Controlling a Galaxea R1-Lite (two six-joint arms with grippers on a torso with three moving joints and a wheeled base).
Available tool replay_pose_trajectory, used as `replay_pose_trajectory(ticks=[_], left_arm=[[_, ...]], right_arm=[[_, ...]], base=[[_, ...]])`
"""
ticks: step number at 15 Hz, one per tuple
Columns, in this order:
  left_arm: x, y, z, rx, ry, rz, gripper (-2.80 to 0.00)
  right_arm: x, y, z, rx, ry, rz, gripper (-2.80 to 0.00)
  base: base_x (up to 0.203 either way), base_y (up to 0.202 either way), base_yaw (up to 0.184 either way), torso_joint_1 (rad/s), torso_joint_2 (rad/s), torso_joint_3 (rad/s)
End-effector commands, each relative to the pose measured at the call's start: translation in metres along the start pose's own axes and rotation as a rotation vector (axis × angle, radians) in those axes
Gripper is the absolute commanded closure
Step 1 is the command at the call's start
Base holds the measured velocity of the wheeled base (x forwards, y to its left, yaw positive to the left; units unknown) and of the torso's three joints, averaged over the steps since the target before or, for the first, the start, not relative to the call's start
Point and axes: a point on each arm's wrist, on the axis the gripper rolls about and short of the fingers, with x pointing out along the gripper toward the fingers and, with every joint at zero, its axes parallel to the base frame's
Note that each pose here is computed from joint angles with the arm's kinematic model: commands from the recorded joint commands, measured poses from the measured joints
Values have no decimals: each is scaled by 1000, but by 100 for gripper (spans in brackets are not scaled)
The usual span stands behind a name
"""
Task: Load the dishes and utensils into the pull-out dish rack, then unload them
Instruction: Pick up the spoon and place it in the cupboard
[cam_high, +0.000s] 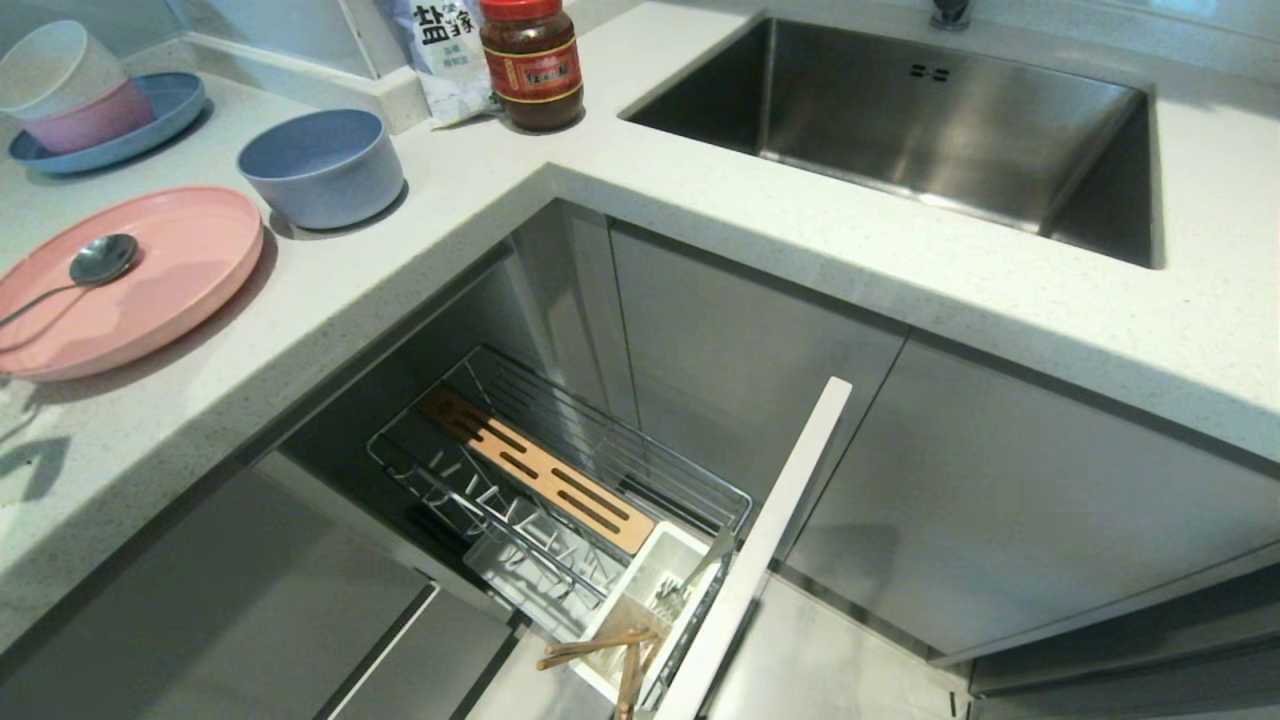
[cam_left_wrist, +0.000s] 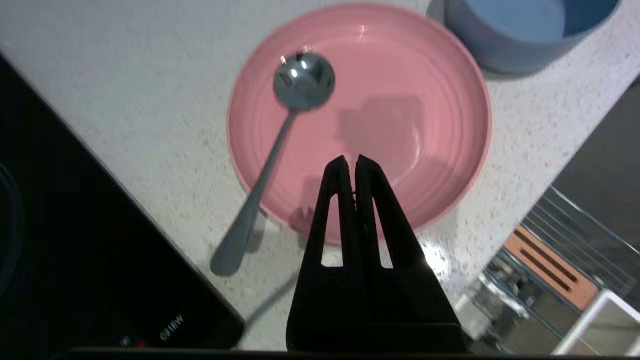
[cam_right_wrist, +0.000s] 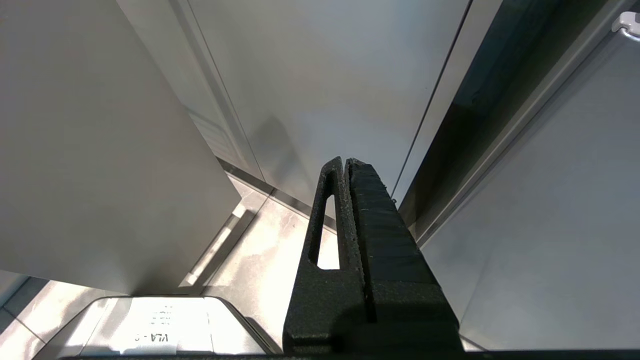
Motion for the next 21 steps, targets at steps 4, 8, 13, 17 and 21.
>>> replay_pose_trajectory(ticks=[4,8,13,17,21], left_arm=[[41,24,1,-48,116,4,0],[64,40,-2,1,171,37,0],[73,47,-6,48,242,-7,0],[73,52,-6,37,239,-28,0],[80,55,-7,31,251,-28,-280]], right_arm=[[0,0,0,0,-3,1,0],[0,0,-1,0,-2,0,0],[0,0,0,0,-3,0,0],[0,0,0,0,-3,1,0],[0,0,0,0,-3,1,0]], base=[[0,0,0,0,0,0],[0,0,0,0,0,0],[0,0,0,0,0,0],[0,0,0,0,0,0],[0,0,0,0,0,0]])
